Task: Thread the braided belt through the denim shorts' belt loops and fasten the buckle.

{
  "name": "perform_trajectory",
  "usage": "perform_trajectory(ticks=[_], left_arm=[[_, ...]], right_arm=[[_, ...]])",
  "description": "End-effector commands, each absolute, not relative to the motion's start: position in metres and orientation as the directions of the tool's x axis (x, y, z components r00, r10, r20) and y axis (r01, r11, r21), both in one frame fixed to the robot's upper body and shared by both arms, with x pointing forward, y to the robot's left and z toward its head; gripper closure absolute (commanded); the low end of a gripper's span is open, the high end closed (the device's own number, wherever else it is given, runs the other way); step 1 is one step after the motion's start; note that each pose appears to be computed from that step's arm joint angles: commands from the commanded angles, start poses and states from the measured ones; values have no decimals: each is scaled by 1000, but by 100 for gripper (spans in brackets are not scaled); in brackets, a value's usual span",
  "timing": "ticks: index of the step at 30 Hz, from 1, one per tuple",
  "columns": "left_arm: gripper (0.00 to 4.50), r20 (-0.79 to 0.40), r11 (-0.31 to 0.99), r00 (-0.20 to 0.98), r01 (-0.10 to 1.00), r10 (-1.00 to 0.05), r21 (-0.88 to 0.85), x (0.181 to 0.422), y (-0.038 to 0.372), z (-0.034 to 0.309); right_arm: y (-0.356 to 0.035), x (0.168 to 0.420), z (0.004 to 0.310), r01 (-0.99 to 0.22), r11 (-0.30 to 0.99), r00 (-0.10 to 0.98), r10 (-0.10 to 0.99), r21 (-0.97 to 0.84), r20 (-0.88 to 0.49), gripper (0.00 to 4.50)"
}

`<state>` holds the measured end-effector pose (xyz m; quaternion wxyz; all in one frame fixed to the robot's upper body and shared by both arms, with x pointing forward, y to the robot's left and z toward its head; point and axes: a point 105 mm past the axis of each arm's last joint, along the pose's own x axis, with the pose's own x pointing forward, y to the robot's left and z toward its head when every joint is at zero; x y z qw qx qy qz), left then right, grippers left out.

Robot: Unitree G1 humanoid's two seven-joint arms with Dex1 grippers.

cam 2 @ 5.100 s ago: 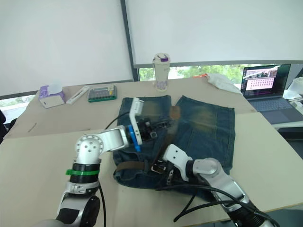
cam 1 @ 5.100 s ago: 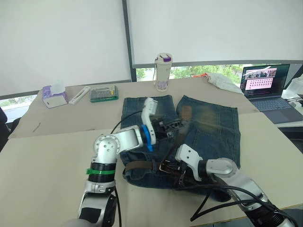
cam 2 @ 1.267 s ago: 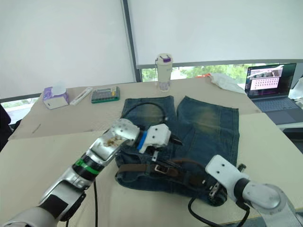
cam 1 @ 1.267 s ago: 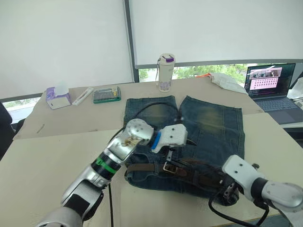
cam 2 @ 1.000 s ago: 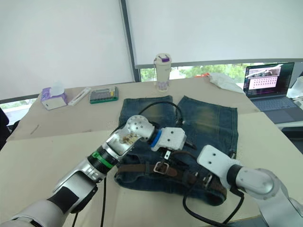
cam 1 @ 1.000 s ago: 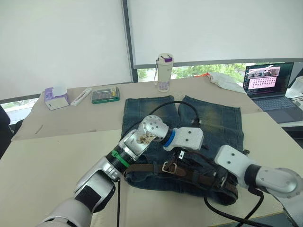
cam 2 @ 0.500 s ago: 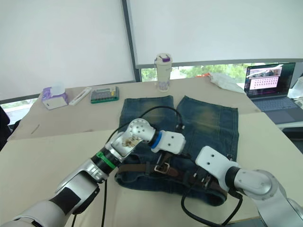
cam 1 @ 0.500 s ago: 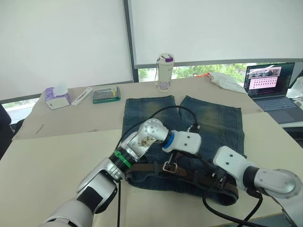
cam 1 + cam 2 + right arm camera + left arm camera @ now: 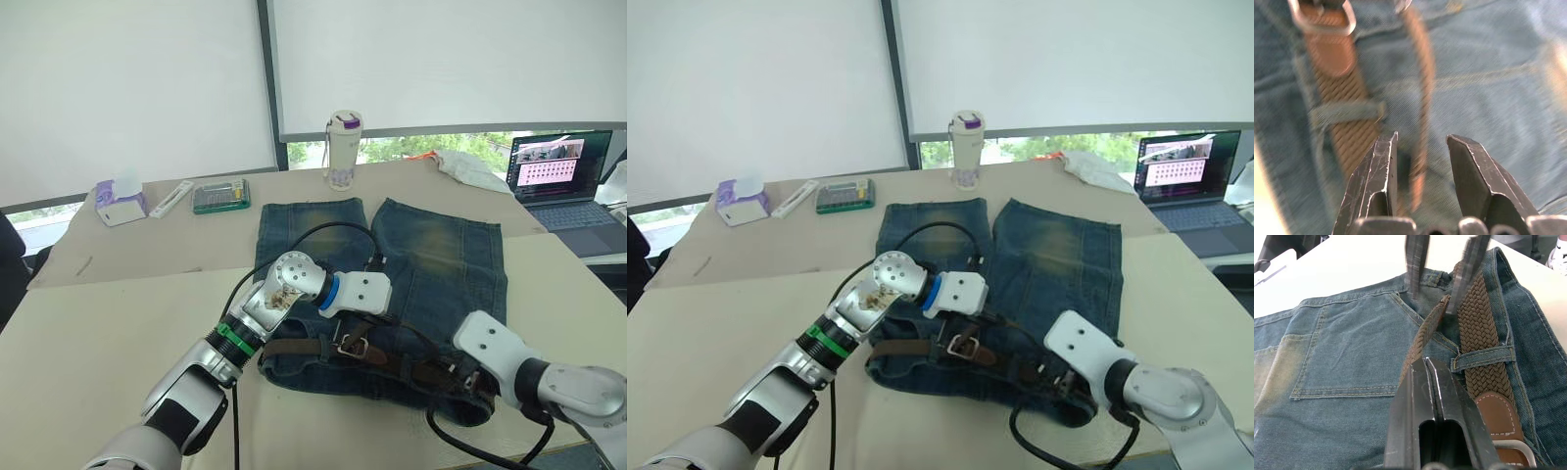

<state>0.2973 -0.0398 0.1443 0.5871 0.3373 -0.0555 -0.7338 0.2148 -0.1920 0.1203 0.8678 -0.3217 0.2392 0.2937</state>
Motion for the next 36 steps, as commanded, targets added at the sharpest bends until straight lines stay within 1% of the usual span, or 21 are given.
perform_trajectory(ticks=[1, 7, 10, 13, 14, 21, 25, 28, 32, 34, 35, 36], left_arm=[[450, -382, -279, -76, 813, -921, 512, 296, -41, 157], [450, -349, -281, -102, 809, -932, 517, 292, -44, 165], [368, -338, -288, -117, 807, -934, 515, 290, -44, 171], [268, -325, -279, -109, 796, -939, 538, 290, -49, 176], [239, -338, -298, -120, 783, -933, 546, 289, -52, 175], [239, -410, -389, -153, 709, -899, 589, 283, -86, 175], [239, -474, -449, -159, 666, -866, 596, 284, -90, 164], [239, -496, -466, -159, 659, -854, 591, 285, -89, 157], [350, -511, -467, -140, 653, -848, 596, 291, -86, 152], [421, -507, -462, -137, 655, -851, 598, 292, -85, 152], [448, -510, -464, -136, 654, -849, 598, 292, -83, 151], [448, -513, -465, -133, 653, -848, 598, 293, -82, 150]], right_arm=[[-197, 214, 125, -637, 634, 735, 329, -437, -593, 269], [-202, 217, 110, -625, 670, 727, 313, -400, -611, 269], [-207, 223, 106, -605, 678, 739, 282, -418, -611, 351], [-207, 226, 109, -597, 684, 748, 285, -420, -599, 449], [-206, 226, 110, -601, 680, 746, 291, -419, -599, 450], [-194, 226, 126, -641, 620, 739, 340, -452, -582, 450], [-187, 227, 135, -656, 581, 737, 357, -482, -574, 450], [-180, 227, 140, -669, 560, 731, 375, -489, -570, 450], [-175, 227, 141, -679, 546, 723, 387, -490, -572, 450], [-174, 226, 141, -683, 542, 721, 390, -490, -573, 450], [-173, 226, 141, -685, 540, 719, 392, -490, -573, 450], [-172, 226, 141, -686, 539, 719, 395, -489, -573, 450]])
